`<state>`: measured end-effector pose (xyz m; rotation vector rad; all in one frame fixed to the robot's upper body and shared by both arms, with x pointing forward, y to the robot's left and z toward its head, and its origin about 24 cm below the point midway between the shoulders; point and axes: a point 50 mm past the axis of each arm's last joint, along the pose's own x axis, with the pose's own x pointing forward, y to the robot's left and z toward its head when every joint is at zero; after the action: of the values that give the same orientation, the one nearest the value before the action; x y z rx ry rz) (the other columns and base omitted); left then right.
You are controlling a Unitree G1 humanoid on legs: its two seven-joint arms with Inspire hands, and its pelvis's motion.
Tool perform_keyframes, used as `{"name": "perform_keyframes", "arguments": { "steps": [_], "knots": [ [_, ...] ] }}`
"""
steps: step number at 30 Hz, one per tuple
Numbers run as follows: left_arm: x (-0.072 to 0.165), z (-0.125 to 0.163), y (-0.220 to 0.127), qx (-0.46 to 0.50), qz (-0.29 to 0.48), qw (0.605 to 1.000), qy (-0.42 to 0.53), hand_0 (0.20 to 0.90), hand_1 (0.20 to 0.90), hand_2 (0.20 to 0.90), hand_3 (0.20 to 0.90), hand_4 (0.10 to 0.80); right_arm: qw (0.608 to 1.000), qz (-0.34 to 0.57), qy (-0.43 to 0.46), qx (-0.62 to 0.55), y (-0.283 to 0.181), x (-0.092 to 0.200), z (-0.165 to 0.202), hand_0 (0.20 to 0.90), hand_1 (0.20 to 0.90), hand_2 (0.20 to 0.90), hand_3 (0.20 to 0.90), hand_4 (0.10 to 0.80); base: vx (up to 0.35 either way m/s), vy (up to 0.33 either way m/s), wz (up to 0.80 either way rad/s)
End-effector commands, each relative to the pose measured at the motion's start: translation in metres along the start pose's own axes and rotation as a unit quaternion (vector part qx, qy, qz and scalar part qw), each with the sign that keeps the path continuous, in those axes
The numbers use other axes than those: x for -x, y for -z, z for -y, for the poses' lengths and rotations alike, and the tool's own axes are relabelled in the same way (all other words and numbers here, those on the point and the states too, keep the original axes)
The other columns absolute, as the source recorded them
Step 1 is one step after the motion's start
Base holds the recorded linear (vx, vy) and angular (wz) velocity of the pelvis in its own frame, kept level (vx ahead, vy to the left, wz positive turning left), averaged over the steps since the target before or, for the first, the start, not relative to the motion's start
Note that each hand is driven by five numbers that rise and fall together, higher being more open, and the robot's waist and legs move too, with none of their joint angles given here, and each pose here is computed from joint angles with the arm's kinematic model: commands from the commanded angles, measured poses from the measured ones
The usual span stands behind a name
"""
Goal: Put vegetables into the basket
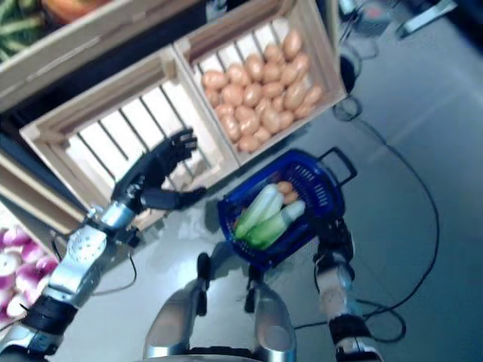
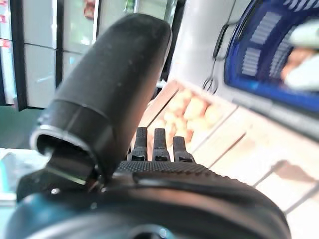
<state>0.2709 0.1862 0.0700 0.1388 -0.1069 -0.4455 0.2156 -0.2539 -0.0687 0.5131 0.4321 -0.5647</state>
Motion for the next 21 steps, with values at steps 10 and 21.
{"name": "perform_keyframes", "arguments": {
  "steps": [10,21],
  "knots": [
    [0.055,0.046,0.137,0.039,-0.315,0.947,0.044,0.900,0.900,0.900,0.900,0.800,0.925,-0.261,-0.040,0.275,0.098,0.040,0.065,0.900,0.900,0.900,0.900,0.800,0.084,0.039,-0.12],
    [0.126,0.065,0.194,0.049,-0.515,0.856,-0.025,0.900,0.900,0.900,0.900,0.800,0.907,-0.311,-0.024,0.284,0.118,0.052,0.075,0.900,0.900,0.900,0.900,0.800,0.051,0.036,-0.07]
  ]
}}
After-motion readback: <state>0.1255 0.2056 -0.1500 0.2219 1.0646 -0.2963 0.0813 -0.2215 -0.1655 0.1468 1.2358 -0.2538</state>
